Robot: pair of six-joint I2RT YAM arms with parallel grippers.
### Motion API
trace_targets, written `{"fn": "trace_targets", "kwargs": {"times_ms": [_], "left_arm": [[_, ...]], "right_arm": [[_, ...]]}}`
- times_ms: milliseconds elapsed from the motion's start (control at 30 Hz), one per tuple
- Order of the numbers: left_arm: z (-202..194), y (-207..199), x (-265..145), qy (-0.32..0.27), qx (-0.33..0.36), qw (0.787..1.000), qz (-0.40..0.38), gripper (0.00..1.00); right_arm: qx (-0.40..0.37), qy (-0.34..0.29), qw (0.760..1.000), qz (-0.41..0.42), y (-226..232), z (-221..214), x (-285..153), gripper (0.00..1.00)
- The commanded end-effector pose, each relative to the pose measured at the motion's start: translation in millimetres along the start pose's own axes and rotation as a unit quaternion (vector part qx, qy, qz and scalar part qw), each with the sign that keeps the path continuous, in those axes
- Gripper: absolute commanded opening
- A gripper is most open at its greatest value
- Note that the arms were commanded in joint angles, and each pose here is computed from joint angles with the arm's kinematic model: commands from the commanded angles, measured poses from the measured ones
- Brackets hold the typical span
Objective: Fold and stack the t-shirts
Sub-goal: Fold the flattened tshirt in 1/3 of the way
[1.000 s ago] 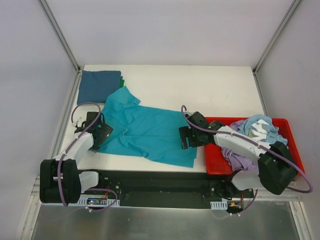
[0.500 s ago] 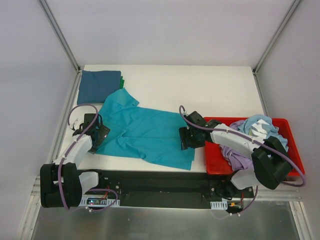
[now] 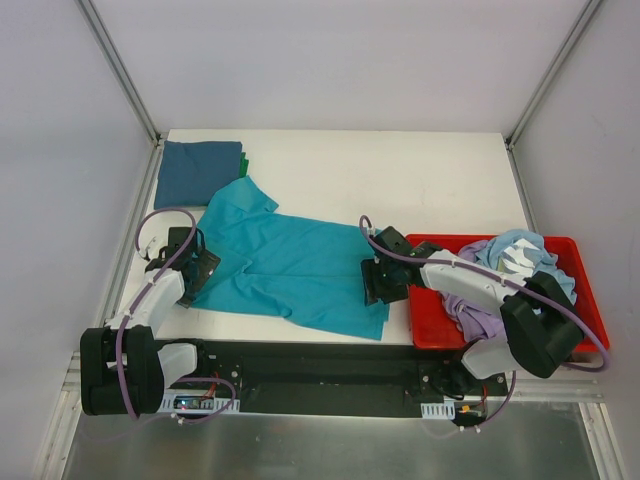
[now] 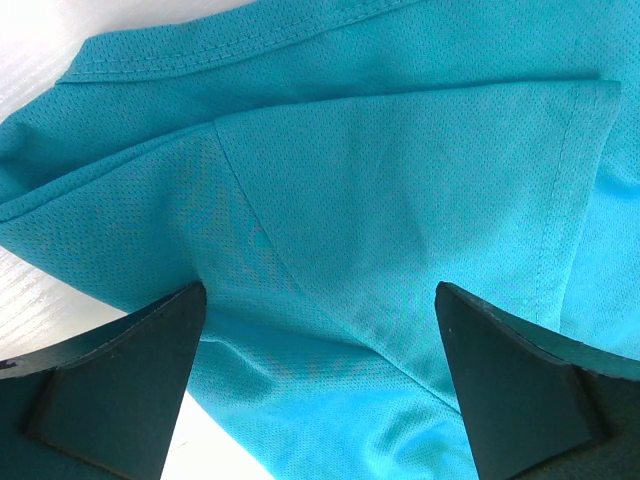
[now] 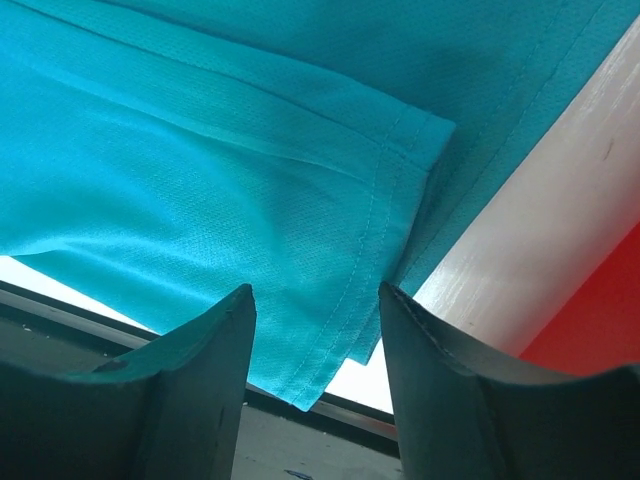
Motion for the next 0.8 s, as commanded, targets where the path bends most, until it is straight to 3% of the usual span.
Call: {"fn": "trace_targets", "kwargs": {"times_ms": [0, 167, 767], "left_arm": [[-9.7, 20.3, 3.8, 0.021, 0.008, 0.999, 0.049, 0.99], [-10.4, 21.2, 4.5, 0.024, 0.009, 0.998, 0.051, 0.99], [-10.8, 21.5, 5.1, 0.026, 0.012, 0.998, 0.053, 0.99]], "right_arm": [[0.010, 0.002, 1.000, 0.018, 4.2, -0.9, 0.1, 0.54], [0.012, -0.008, 1.000, 0.023, 5.5, 1.1, -1.8, 0.41], [0.031, -0.009, 0.999, -0.004, -4.5, -11.4, -10.5, 0.40]]}}
Point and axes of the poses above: each gripper's point midway between its finger pads, its own x axis out along the fingers, its own y axis along the line the jaws close on, z = x × y, the point moved 7 cm from there along -x, back along the fingers, and after that the axes turned 5 degrees about -x, right-handed, at the moved point
